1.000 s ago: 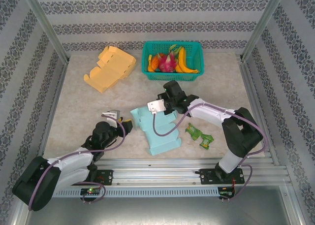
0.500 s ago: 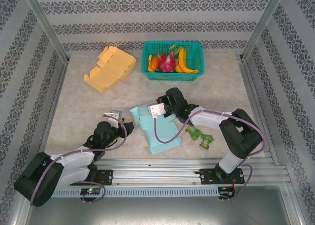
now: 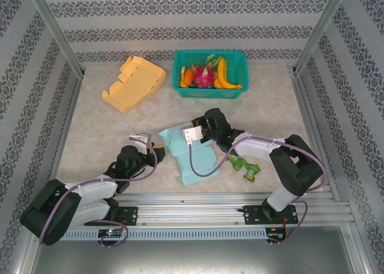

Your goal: Fold the paper box

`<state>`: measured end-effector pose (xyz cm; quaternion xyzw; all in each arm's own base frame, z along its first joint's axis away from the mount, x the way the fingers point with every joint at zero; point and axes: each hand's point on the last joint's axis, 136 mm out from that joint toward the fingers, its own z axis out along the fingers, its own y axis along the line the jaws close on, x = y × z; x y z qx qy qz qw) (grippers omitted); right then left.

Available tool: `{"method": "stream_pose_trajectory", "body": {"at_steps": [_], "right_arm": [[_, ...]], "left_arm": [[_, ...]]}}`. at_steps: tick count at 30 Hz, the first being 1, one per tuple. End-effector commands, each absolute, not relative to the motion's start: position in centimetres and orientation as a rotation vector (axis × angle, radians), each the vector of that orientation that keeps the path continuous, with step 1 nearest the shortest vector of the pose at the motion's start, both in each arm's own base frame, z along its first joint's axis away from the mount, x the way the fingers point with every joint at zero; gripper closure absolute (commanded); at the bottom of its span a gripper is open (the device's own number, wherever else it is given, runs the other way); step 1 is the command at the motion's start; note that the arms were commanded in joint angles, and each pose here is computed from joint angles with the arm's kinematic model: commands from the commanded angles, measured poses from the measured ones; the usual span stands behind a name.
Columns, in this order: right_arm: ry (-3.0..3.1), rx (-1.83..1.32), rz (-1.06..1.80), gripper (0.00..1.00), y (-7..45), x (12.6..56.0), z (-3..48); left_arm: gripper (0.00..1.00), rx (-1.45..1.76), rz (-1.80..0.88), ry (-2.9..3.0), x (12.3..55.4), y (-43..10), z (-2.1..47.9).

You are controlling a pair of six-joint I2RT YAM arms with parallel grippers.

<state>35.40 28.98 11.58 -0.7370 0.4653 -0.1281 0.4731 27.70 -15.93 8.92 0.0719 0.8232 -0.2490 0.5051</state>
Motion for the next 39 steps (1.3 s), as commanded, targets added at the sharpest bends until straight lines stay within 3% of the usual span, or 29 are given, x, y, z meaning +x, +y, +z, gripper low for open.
{"method": "stream_pose_trajectory", "body": {"at_steps": [1,27,39], "right_arm": [[1.102,-1.787,-0.298,1.0,29.3,34.7,12.5],[1.086,-1.73,-0.297,1.0,29.3,34.1,12.3],[1.088,-1.725,-0.313,1.0,29.1,34.1,12.1]], "left_arm": [[0.42,0.215,-0.639,1.901,28.3,-17.2,11.3],[0.42,0.295,-0.695,1.911,27.8,-19.9,10.9],[0.47,0.33,-0.741,1.887,27.1,-21.3,11.4]]}}
